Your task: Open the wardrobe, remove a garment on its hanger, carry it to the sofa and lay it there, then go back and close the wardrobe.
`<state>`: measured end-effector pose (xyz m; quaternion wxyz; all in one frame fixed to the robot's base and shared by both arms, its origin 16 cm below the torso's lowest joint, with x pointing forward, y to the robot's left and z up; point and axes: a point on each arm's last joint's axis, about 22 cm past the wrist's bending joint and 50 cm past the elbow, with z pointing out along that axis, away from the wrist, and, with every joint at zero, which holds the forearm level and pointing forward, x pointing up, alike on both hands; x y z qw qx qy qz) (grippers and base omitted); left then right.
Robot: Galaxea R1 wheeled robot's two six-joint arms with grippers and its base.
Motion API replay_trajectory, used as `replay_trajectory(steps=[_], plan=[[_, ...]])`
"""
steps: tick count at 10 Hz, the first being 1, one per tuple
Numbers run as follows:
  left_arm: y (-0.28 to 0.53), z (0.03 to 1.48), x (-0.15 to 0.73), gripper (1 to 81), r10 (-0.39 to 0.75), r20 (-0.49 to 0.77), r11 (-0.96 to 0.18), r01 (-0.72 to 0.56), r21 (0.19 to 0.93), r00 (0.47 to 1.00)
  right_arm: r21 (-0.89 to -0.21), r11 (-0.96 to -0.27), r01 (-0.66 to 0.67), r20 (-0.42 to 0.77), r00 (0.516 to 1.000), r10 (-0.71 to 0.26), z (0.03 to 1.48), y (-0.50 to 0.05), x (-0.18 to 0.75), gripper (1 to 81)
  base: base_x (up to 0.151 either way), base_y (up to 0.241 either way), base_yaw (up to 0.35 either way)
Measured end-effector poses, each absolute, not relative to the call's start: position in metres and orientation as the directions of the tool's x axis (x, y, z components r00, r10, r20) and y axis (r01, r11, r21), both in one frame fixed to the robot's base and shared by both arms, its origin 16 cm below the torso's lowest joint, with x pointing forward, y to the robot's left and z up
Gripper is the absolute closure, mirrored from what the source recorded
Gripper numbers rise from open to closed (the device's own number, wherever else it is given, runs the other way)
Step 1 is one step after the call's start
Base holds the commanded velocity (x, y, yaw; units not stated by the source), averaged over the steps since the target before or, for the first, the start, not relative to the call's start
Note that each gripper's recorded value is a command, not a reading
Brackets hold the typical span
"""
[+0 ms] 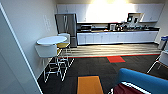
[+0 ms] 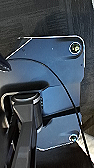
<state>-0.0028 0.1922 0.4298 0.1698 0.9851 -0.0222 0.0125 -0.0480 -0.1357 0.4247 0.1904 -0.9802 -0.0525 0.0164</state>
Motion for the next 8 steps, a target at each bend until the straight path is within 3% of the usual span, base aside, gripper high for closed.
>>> replay_trajectory(steps=[5, 8], plan=[[0.196, 0.438, -0.01, 1.0, -0.033, 0.037, -0.927, -0.045, 0.373, 0.999, -0.477, -0.874, 0.092, -0.006, 0.994, 0.108, 0.444, -0.125, -0.047, 1.0, 0.0, 0.0, 0.301], [0.197, 0.44, -0.011, 1.0, -0.03, 0.041, -0.923, -0.043, 0.382, 0.999, -0.472, -0.877, 0.093, -0.011, 0.994, 0.111, 0.445, -0.14, -0.05, 1.0, 0.0, 0.0, 0.301]])
